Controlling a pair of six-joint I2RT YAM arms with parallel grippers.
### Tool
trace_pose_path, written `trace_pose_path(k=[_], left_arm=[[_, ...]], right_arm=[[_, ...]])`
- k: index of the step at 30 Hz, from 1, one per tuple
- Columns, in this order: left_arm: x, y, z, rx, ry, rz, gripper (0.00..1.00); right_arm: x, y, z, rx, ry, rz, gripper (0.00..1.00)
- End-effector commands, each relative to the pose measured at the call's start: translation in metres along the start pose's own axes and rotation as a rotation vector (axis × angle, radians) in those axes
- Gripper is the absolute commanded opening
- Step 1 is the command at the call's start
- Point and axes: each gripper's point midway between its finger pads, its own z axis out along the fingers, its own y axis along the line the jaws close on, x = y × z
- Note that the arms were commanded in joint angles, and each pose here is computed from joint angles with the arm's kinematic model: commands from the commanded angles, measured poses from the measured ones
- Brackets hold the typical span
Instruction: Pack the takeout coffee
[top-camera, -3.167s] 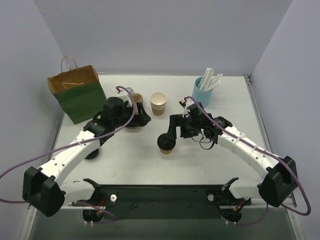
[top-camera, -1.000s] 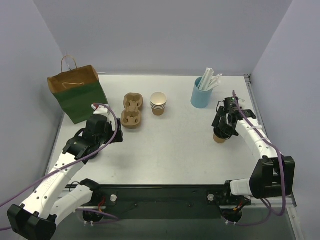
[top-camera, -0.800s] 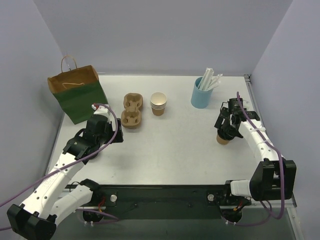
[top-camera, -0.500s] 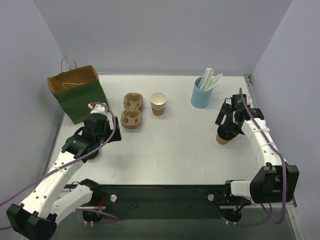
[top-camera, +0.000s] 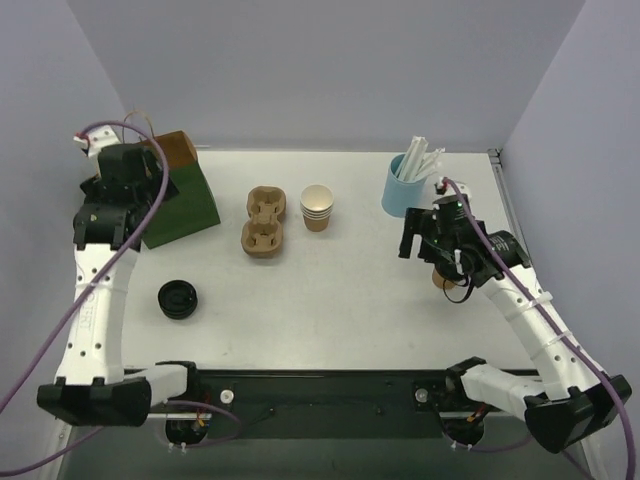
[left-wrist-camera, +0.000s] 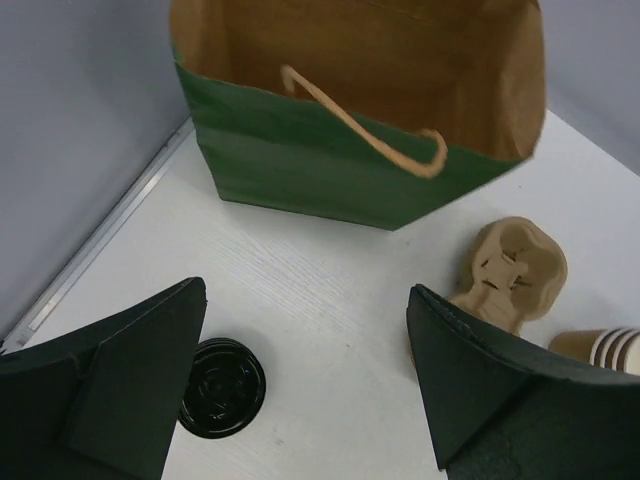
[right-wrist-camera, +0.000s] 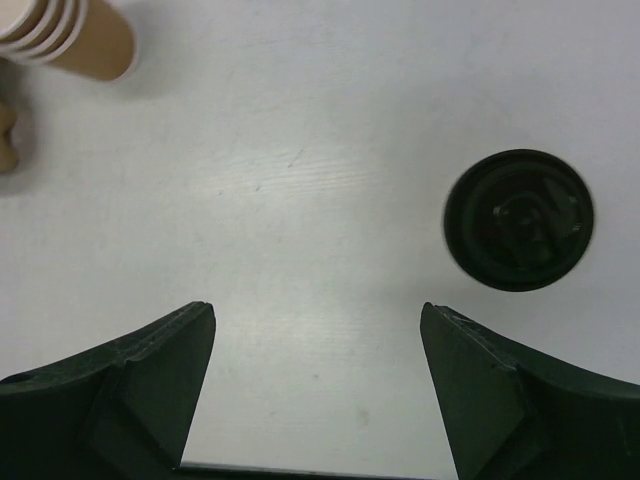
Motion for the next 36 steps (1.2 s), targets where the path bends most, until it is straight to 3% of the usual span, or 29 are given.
trace_pose_path(k=[1, 4, 8, 9, 13, 18, 24, 36], left_arm=[[-0.033, 0.038, 0.016, -0.118, 0.002, -0.087, 0.90], [-0.046, 0.060, 0.028, -0.180, -0.012, -0.182, 0.89], [-0.059, 0.074, 0.045, -0.119, -0.034, -0.260, 0.85], [-0.065, 0.066, 0.049, -0.050, -0.045, -0.258, 0.85], [-0.072, 0.085, 0.065, -0.085, -0.044, -0.176, 0.85], [-0.088, 0.085, 0.088, -0.035, -0.046, -0.187, 0.86], [-0.101, 0.075, 0.117, -0.003, -0.011, -0.160, 0.76], [-0.074, 0.079, 0.175, -0.015, 0.089, -0.090, 0.66]], right_arm=[[0.018, 0.034, -0.017, -0.059, 0.002, -0.113, 0.87], [0.032, 0.049, -0.016, -0.082, 0.024, -0.171, 0.87], [0.042, 0.060, -0.016, -0.096, 0.033, -0.218, 0.87], [0.043, 0.062, -0.016, -0.098, 0.030, -0.224, 0.87], [0.046, 0.069, -0.016, -0.113, 0.031, -0.249, 0.87], [0.047, 0.080, -0.012, -0.130, 0.030, -0.294, 0.87], [0.048, 0.087, -0.007, -0.134, 0.050, -0.356, 0.87], [0.024, 0.108, -0.019, -0.199, 0.014, -0.391, 0.87]])
